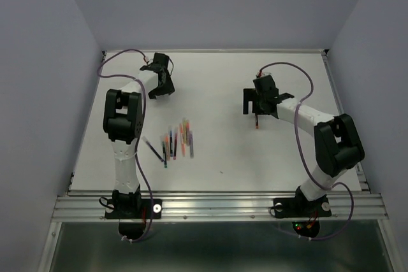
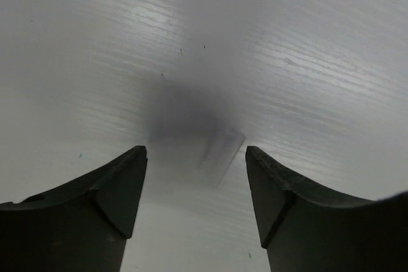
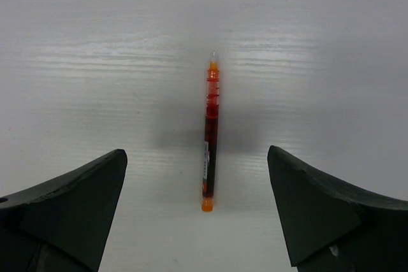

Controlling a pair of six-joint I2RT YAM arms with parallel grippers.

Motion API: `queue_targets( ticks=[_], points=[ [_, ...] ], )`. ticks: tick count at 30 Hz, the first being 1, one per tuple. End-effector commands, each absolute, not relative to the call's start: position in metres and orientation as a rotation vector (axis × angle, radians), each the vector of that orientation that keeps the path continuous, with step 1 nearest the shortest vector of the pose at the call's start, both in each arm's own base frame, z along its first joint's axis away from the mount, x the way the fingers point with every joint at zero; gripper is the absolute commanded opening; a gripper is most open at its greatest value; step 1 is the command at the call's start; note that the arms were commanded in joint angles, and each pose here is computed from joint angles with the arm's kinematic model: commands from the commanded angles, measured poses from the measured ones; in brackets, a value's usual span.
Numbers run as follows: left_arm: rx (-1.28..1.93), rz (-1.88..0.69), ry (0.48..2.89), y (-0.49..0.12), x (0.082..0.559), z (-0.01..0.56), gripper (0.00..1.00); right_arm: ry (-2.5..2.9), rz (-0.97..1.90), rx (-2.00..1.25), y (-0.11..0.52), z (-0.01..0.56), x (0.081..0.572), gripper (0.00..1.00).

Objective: Open the pen caps

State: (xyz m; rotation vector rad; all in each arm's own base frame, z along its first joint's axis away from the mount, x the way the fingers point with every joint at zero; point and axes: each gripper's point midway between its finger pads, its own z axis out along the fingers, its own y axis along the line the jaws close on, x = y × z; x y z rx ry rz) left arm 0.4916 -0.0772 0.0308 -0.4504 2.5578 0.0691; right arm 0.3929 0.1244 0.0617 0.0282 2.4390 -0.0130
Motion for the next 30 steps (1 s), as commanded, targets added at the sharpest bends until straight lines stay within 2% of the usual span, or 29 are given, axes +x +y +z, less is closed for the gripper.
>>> queue_targets(
  ticks=[1, 2, 5, 11, 18, 30],
  points=[
    [-0.46, 0.004, 2.403, -0.074, 0.499, 0.11, 0.77, 2.302, 0.154, -0.05, 0.147, 0.131, 0.401, 1.0],
    [-0.462, -0.022, 2.361, -0.074, 0.498, 0.131, 0.85, 2.289, 0.178, -0.084, 0.154, 0.138, 0.398, 1.0],
    [-0.453, -0.104, 2.282, -0.078, 0.487, 0.163, 0.99, 2.251, 0.191, -0.208, 0.188, 0.155, 0.38, 1.0],
    [-0.456, -0.239, 2.169, -0.085, 0.456, 0.206, 0.99, 2.27, 0.304, -0.443, 0.283, 0.139, 0.325, 1.0],
    [-0.478, -0.272, 2.128, -0.08, 0.425, 0.204, 0.99, 2.308, 0.289, -0.526, 0.355, 0.103, 0.297, 1.0],
    [-0.457, -0.307, 2.132, -0.083, 0.416, 0.197, 0.99, 2.346, 0.206, -0.641, 0.392, 0.066, 0.276, 1.0]
  ],
)
